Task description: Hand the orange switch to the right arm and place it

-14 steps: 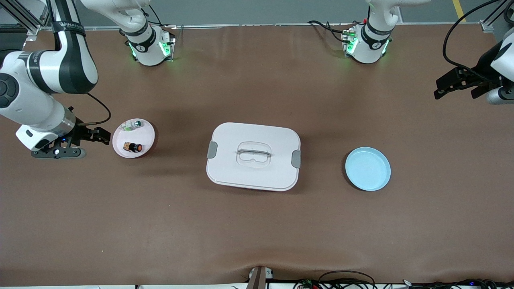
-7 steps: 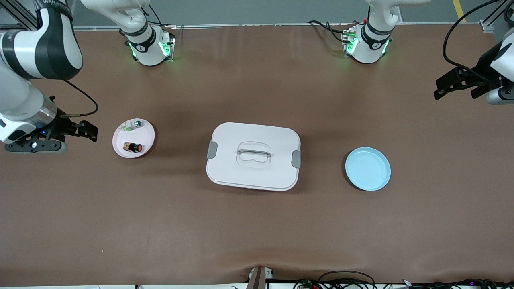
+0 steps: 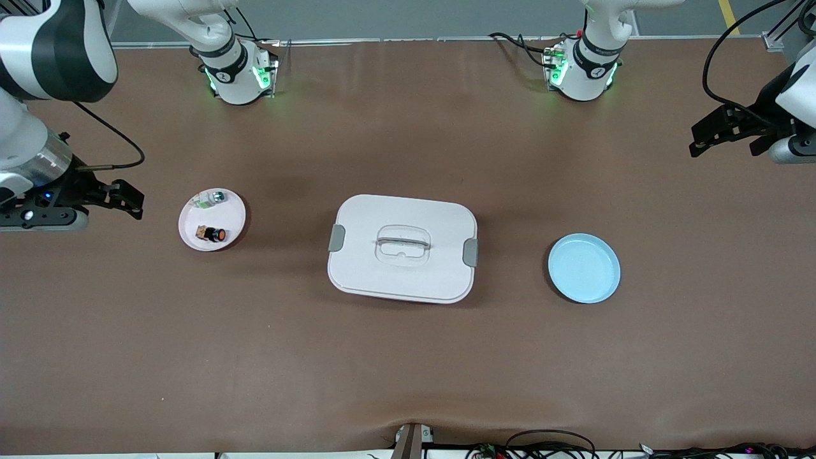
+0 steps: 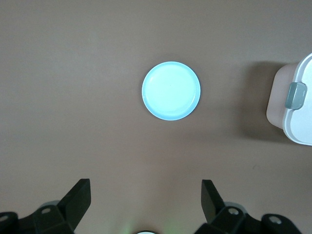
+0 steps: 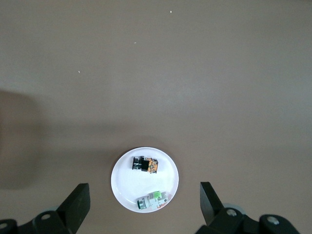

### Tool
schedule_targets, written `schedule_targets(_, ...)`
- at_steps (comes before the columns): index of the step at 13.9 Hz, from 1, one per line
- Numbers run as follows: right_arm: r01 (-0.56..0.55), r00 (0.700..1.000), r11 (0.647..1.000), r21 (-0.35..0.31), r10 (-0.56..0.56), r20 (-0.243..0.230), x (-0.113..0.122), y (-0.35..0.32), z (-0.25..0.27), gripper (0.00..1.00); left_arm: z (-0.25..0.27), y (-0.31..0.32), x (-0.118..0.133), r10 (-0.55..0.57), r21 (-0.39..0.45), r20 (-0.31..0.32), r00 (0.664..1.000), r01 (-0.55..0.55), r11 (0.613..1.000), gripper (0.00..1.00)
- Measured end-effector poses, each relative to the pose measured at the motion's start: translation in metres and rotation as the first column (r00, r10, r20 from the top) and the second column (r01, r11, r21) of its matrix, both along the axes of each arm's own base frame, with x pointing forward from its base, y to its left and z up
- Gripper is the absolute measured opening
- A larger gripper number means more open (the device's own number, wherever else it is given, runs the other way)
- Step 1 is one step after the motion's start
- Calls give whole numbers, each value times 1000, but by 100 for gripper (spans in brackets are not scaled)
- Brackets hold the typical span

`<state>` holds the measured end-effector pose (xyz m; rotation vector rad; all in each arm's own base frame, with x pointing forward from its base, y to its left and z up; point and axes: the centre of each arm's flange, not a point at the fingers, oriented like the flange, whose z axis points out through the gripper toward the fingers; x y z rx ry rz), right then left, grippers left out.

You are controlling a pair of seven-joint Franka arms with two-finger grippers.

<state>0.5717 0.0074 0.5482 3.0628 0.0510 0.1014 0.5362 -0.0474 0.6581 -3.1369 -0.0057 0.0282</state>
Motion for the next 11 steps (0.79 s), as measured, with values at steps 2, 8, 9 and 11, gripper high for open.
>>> schedule_targets(2, 18, 1000, 999, 28, -18, -2, -2, -3, 21, 100, 0, 3, -2, 5, 1, -10, 1000, -5, 1000, 100)
schedule_targets(8, 31, 999, 999, 37, -31, 13, -7, -7, 73, 100, 3, 3, -7, 5, 2, -21, 1000, -5, 1000, 100)
schedule_targets(9, 34, 999, 999, 37, -34, 11, -10, -8, 85, 100, 3, 3, -7, 5, 2, -22, 1000, -5, 1000, 100)
schedule_targets(11, 41, 999, 998, 57, -42, 9, -15, -10, 106, 100, 3, 3, -7, 5, 2, -22, 1000, -5, 1000, 100)
